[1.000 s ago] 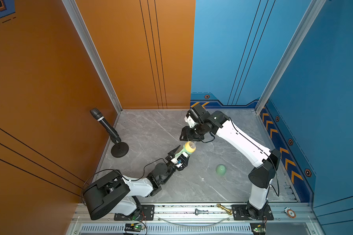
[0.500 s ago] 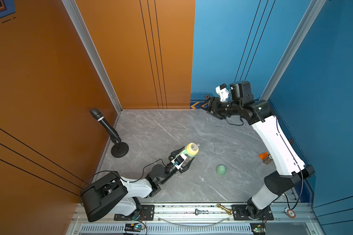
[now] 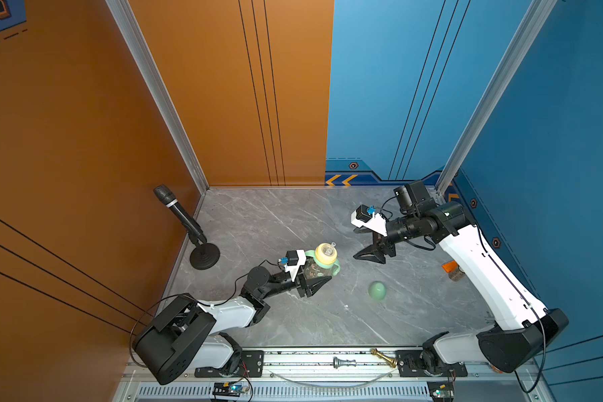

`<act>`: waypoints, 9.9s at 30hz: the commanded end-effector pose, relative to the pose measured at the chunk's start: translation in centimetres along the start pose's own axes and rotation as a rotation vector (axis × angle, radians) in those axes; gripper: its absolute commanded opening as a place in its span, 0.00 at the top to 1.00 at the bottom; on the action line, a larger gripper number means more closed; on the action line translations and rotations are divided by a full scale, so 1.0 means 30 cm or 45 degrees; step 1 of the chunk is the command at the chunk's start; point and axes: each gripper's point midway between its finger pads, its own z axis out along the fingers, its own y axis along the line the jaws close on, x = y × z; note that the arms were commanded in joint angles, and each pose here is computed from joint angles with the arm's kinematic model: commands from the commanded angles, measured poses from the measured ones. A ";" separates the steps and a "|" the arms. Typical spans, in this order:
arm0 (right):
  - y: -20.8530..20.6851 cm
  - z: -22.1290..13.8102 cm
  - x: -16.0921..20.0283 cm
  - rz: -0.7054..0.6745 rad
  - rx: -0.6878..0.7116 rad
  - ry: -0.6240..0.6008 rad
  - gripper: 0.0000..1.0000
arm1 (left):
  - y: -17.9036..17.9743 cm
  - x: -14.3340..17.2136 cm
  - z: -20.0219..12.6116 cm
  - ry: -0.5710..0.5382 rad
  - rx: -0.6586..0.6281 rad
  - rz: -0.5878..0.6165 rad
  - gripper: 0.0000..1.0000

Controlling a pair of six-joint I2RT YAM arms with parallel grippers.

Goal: Assemble the baby bottles
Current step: Screw the nipple onto the baby bottle, then adjust the baby bottle.

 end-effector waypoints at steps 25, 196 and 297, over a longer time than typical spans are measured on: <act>0.178 0.210 -0.040 -0.323 -0.334 0.252 0.19 | -0.084 0.020 0.010 0.166 0.130 0.095 0.96; 0.229 0.238 0.024 -0.256 -0.451 0.058 0.25 | -0.120 -0.027 -0.043 0.120 0.115 0.111 1.00; 0.134 0.032 -0.124 0.751 0.167 -0.654 0.94 | -0.051 -0.346 0.047 -0.438 -0.220 0.089 0.51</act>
